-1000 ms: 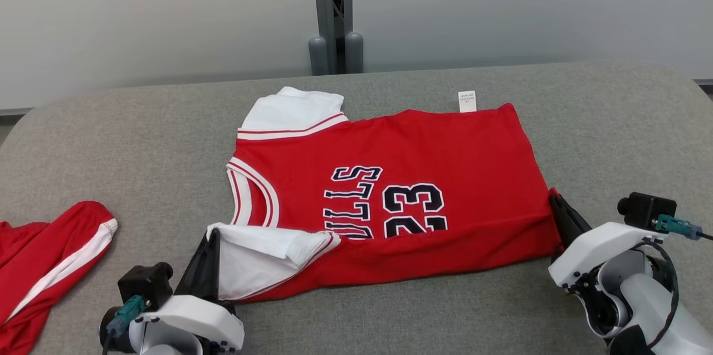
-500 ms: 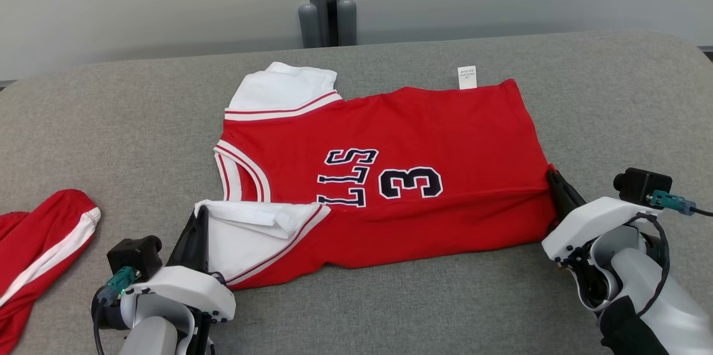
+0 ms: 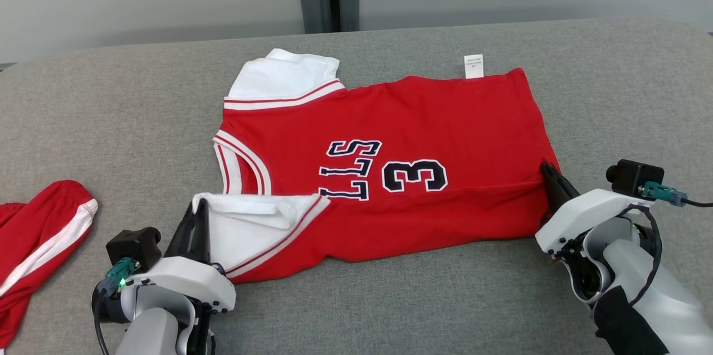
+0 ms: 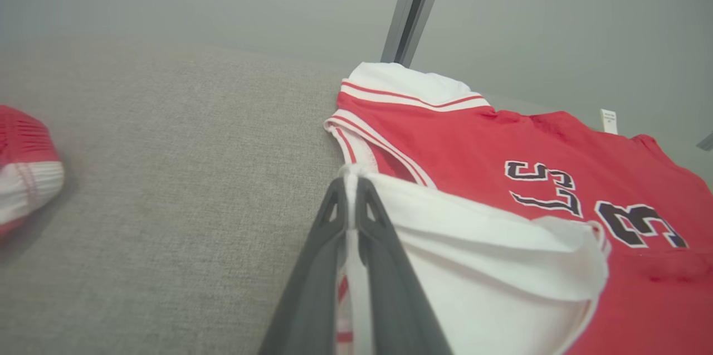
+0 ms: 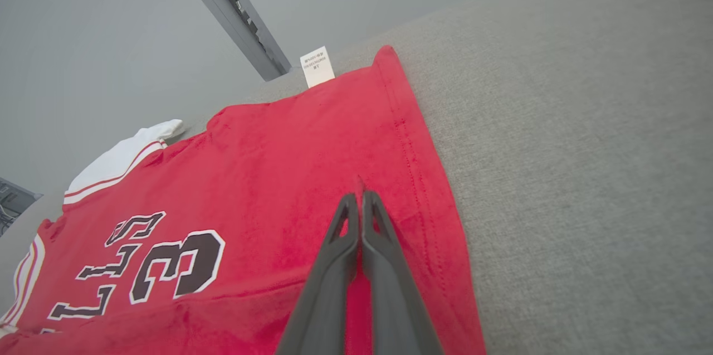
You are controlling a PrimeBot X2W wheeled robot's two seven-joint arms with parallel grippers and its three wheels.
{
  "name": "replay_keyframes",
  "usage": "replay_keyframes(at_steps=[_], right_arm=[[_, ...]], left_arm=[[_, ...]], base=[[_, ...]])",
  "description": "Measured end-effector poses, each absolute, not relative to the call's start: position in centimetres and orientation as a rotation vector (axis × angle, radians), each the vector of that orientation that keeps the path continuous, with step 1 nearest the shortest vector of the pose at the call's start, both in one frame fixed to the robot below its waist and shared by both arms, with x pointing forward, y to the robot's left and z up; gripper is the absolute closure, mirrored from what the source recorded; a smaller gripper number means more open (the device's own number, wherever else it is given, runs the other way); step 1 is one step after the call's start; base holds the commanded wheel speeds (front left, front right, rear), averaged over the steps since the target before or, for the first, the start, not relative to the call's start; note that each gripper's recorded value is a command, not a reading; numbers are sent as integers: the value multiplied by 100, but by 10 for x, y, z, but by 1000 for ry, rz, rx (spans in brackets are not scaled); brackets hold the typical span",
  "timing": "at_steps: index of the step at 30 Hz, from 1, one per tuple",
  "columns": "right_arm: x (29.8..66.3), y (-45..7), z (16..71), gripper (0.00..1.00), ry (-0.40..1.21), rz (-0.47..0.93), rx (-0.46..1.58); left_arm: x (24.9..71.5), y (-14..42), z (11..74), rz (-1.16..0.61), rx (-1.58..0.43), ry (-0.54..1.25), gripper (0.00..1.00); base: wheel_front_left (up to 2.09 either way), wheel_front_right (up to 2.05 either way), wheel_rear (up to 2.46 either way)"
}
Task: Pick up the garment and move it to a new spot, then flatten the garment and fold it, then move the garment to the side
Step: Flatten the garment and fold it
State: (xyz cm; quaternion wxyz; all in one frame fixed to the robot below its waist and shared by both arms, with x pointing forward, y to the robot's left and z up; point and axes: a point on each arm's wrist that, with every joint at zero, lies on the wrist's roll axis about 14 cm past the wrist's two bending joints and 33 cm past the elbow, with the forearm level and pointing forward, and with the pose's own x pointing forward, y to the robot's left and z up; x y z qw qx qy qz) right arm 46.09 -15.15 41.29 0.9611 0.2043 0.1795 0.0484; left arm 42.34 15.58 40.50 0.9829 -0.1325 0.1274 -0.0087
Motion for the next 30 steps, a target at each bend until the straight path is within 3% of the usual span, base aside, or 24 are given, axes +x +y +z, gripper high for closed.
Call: replay_keyframes(at_steps=[1, 18, 30], right_arm=[[462, -151, 413, 0, 362, 98, 414], [456, -167, 438, 0, 284, 77, 420], [405, -183, 427, 0, 264, 18, 468]], left_arm=[[423, 157, 404, -11, -273, 260, 0], [410, 169, 427, 41, -296, 187, 0], [365, 175, 427, 87, -362, 180, 0]], base=[[0, 0, 0], [0, 0, 0], [0, 0, 0]])
